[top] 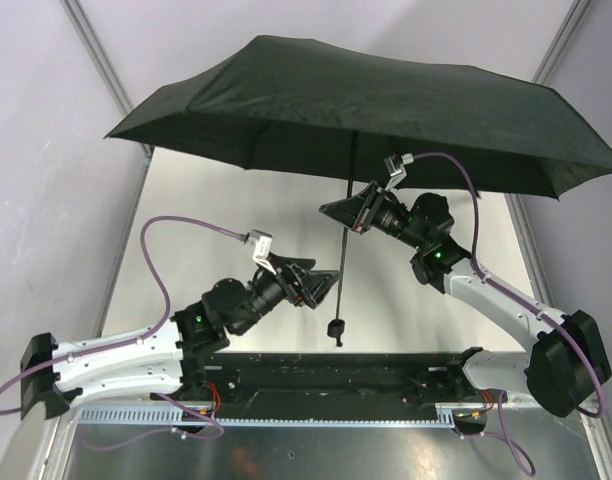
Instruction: Put away the umbrella
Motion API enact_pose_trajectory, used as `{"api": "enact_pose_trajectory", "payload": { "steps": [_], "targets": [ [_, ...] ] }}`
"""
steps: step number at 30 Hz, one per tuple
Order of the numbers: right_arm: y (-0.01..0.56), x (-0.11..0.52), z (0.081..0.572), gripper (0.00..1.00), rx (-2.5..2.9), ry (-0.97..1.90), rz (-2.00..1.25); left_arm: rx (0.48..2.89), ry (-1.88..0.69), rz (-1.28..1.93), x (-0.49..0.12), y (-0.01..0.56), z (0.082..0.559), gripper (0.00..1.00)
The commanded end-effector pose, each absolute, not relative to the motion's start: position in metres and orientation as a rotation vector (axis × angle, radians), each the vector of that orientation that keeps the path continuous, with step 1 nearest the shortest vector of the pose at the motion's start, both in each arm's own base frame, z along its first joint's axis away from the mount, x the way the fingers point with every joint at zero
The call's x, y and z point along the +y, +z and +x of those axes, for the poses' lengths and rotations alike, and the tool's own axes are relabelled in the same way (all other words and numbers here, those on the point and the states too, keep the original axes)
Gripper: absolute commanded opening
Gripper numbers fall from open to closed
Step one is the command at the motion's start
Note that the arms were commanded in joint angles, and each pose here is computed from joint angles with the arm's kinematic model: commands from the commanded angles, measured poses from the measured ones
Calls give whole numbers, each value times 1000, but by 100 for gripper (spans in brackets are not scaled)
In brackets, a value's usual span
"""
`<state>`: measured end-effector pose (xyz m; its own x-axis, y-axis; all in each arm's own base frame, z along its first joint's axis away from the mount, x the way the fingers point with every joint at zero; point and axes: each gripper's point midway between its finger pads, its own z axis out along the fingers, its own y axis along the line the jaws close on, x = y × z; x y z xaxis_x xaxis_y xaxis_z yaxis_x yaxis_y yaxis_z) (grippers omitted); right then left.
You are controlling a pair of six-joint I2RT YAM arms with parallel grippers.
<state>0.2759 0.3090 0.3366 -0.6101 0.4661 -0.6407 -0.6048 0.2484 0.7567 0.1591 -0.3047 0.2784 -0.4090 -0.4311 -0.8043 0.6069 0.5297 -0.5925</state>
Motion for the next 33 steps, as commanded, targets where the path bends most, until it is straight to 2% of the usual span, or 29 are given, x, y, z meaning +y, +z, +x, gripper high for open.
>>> {"api": "enact_pose_trajectory", "payload": {
  "steps": [1,6,8,9,13,15,16,18,20,21,23,27,33],
  "targets": [
    [407,308,231,0,1320,1704,-335,1637,-1337,270,-320,285,144,92],
    [420,310,220,0,1250,1828,-330,1645,-1387,367,-338,289,141,94],
    [421,312,216,0,1239,1860,-335,1645,-1398,410,-346,290,140,88],
    [422,313,216,0,1235,1868,-334,1643,-1398,423,-348,290,140,81],
    [421,313,218,0,1248,1859,-312,1623,-1379,451,-350,292,141,22],
    [418,310,227,0,1277,1839,-269,1624,-1366,450,-349,289,142,9],
    [417,307,234,5,1295,1825,-222,1628,-1359,440,-347,287,143,5],
    [415,299,253,24,1323,1788,-117,1633,-1349,416,-342,283,145,1],
    [414,290,271,48,1334,1732,-25,1632,-1334,385,-337,282,148,0],
    [416,286,280,56,1332,1699,6,1628,-1335,381,-335,282,148,0],
    [421,277,296,67,1336,1627,53,1625,-1348,374,-334,284,146,0],
    [434,260,322,78,1298,1500,137,1625,-1373,348,-333,288,145,0],
    [457,239,348,80,1145,1504,218,1619,-1408,330,-334,288,143,0]
  ]
}}
